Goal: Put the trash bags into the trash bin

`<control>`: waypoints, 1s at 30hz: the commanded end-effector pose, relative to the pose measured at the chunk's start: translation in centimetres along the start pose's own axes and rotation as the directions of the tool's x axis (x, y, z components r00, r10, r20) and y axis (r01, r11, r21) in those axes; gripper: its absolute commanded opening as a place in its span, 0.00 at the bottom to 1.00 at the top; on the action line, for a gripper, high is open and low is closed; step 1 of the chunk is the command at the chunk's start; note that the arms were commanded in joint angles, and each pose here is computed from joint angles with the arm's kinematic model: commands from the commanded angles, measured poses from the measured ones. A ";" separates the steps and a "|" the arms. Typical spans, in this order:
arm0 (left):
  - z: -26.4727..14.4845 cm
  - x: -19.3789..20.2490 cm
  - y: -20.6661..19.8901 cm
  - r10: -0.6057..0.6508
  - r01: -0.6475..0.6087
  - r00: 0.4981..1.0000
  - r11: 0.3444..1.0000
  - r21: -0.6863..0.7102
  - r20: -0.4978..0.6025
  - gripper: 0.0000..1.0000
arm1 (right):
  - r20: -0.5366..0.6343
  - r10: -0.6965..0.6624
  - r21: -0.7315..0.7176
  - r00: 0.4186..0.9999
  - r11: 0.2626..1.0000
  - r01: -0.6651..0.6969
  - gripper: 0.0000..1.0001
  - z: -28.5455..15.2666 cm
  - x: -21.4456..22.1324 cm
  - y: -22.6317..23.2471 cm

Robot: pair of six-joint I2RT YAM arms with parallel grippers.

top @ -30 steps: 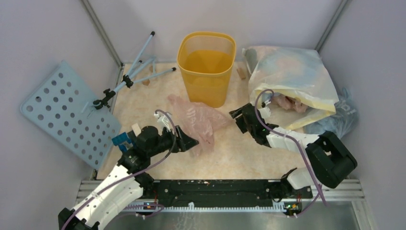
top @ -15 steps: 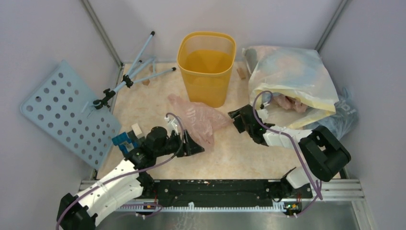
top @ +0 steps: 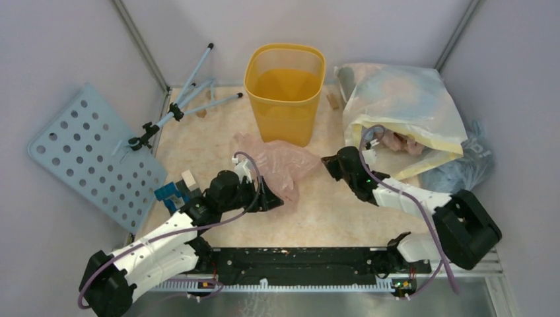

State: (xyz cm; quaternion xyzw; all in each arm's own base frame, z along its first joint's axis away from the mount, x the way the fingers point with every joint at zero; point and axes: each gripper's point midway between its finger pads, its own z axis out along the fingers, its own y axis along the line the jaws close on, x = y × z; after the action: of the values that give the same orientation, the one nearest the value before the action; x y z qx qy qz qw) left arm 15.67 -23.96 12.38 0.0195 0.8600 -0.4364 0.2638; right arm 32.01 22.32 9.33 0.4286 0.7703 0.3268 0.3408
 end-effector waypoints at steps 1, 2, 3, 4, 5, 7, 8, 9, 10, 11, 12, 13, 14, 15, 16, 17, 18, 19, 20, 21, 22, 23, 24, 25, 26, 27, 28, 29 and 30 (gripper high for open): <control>0.0 -2.5 -1.3 0.075 -0.076 0.994 0.997 0.007 0.083 0.69 | 0.118 -0.018 -0.089 0.993 0.996 0.028 0.00 -3.4 -3.3 3.2; 0.2 -2.5 -1.4 0.073 -0.074 0.994 0.997 0.014 0.081 0.68 | 0.125 -0.016 -0.097 0.992 0.995 0.028 0.00 -3.9 -3.6 3.4; 0.4 -2.5 -1.6 0.070 -0.072 0.995 0.997 0.028 0.077 0.67 | 0.130 -0.009 -0.105 0.991 0.994 0.023 0.00 -4.4 -3.8 3.7; 0.6 -2.6 -2.0 0.067 -0.070 0.995 0.996 0.050 0.076 0.67 | 0.129 0.000 -0.106 0.992 0.994 0.014 0.00 -4.9 -4.0 3.8; 0.8 -2.4 -2.1 0.062 -0.066 0.996 0.996 0.059 0.067 0.66 | 0.126 0.007 -0.104 0.992 0.995 0.006 0.00 -5.2 -4.0 3.8; 1.1 -2.7 -2.9 0.065 -0.072 0.995 0.993 0.096 0.078 0.65 | 0.117 0.020 -0.109 0.993 0.994 -0.007 0.00 -5.9 -4.1 3.8; 1.1 -2.6 -3.2 0.068 -0.077 0.995 0.991 0.109 0.079 0.66 | 0.115 0.027 -0.113 0.993 0.993 -0.014 0.00 -6.1 -4.1 3.9; 1.1 -2.5 -3.4 0.072 -0.081 0.994 0.990 0.119 0.081 0.67 | 0.119 0.030 -0.111 0.992 0.994 -0.016 0.00 -6.3 -4.3 3.9; 1.0 -2.4 -3.6 0.074 -0.084 0.994 0.989 0.124 0.081 0.70 | 0.123 0.032 -0.113 0.992 0.993 -0.018 0.00 -6.5 -4.4 3.9; 1.0 -2.2 -3.6 0.070 -0.080 0.994 0.989 0.124 0.080 0.73 | 0.126 0.035 -0.117 0.991 0.993 -0.020 0.00 -6.8 -4.5 3.9; 1.0 -2.0 -3.6 0.064 -0.073 0.995 0.989 0.128 0.076 0.76 | 0.127 0.039 -0.122 0.991 0.992 -0.024 0.00 -7.0 -4.6 4.0; 1.0 -1.6 -3.8 0.058 -0.067 0.996 0.988 0.140 0.070 0.78 | 0.126 0.043 -0.127 0.991 0.991 -0.027 0.00 -7.1 -4.6 4.1; 1.0 -1.2 -3.9 0.050 -0.060 0.997 0.986 0.155 0.063 0.80 | 0.124 0.046 -0.136 0.991 0.990 -0.029 0.00 -7.3 -4.6 4.3; 1.1 -0.8 -3.9 0.042 -0.052 0.997 0.984 0.173 0.058 0.80 | 0.123 0.048 -0.145 0.991 0.989 -0.030 0.00 -7.6 -4.6 4.5; 1.3 -0.4 -3.8 0.034 -0.043 0.998 0.982 0.182 0.050 0.75 | 0.122 0.048 -0.150 0.991 0.988 -0.030 0.00 -7.7 -4.5 4.6; 1.5 -0.2 -3.6 0.032 -0.040 0.998 0.982 0.183 0.047 0.72 | 0.122 0.048 -0.153 0.991 0.988 -0.029 0.00 -7.8 -4.4 4.6; 1.7 -0.1 -3.4 0.033 -0.040 0.999 0.983 0.177 0.041 0.69 | 0.125 0.048 -0.153 0.991 0.988 -0.029 0.00 -7.9 -4.4 4.6; 1.9 0.0 -3.1 0.036 -0.042 0.999 0.985 0.167 0.038 0.66 | 0.128 0.047 -0.150 0.991 0.988 -0.028 0.00 -7.9 -4.5 4.5; 2.2 0.0 -2.8 0.038 -0.043 0.999 0.987 0.154 0.036 0.62 | 0.131 0.050 -0.147 0.990 0.989 -0.031 0.00 -7.9 -4.5 4.4; 2.4 0.0 -2.5 0.039 -0.044 0.999 0.989 0.144 0.037 0.59 | 0.135 0.050 -0.141 0.990 0.989 -0.031 0.00 -7.9 -4.6 4.3; 2.5 0.0 -2.2 0.040 -0.045 0.998 0.990 0.131 0.039 0.55 | 0.141 0.051 -0.136 0.989 0.990 -0.032 0.00 -8.0 -4.7 4.1; 2.7 0.0 -1.9 0.038 -0.043 0.998 0.992 0.120 0.042 0.50 | 0.148 0.053 -0.130 0.988 0.991 -0.033 0.00 -8.0 -4.9 3.8; 2.7 -0.1 -1.7 0.038 -0.043 0.998 0.993 0.111 0.048 0.44 | 0.153 0.055 -0.129 0.987 0.991 -0.035 0.00 -8.1 -5.0 3.7; 2.8 -0.1 -1.4 0.042 -0.048 0.997 0.993 0.105 0.058 0.40 | 0.159 0.059 -0.128 0.986 0.991 -0.038 0.00 -8.2 -5.1 3.5; 2.8 -0.2 -1.2 0.047 -0.054 0.997 0.994 0.096 0.068 0.37 | 0.170 0.064 -0.126 0.983 0.991 -0.043 0.00 -8.3 -5.4 3.4; 2.9 -0.2 -0.7 0.053 -0.058 0.996 0.995 0.077 0.075 0.33 | 0.185 0.069 -0.124 0.980 0.991 -0.046 0.00 -8.4 -5.7 3.3; 3.1 -0.4 0.0 0.054 -0.058 0.995 0.997 0.043 0.087 0.30 | 0.201 0.072 -0.124 0.977 0.991 -0.048 0.00 -8.6 -6.1 3.2; 3.2 -0.5 0.8 0.058 -0.059 0.994 0.998 0.005 0.092 0.26 | 0.219 0.073 -0.122 0.973 0.991 -0.047 0.00 -8.9 -6.6 3.1; 3.2 -0.6 1.6 0.073 -0.070 0.993 0.997 -0.036 0.097 0.22 | 0.243 0.078 -0.126 0.967 0.991 -0.048 0.00 -9.2 -7.1 3.2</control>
State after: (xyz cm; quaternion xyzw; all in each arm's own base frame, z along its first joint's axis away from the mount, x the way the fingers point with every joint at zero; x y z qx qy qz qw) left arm 16.23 -26.20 10.59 0.0306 0.8473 -0.4526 0.2762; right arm 28.96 17.45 17.46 0.4488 0.7141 0.3406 0.4155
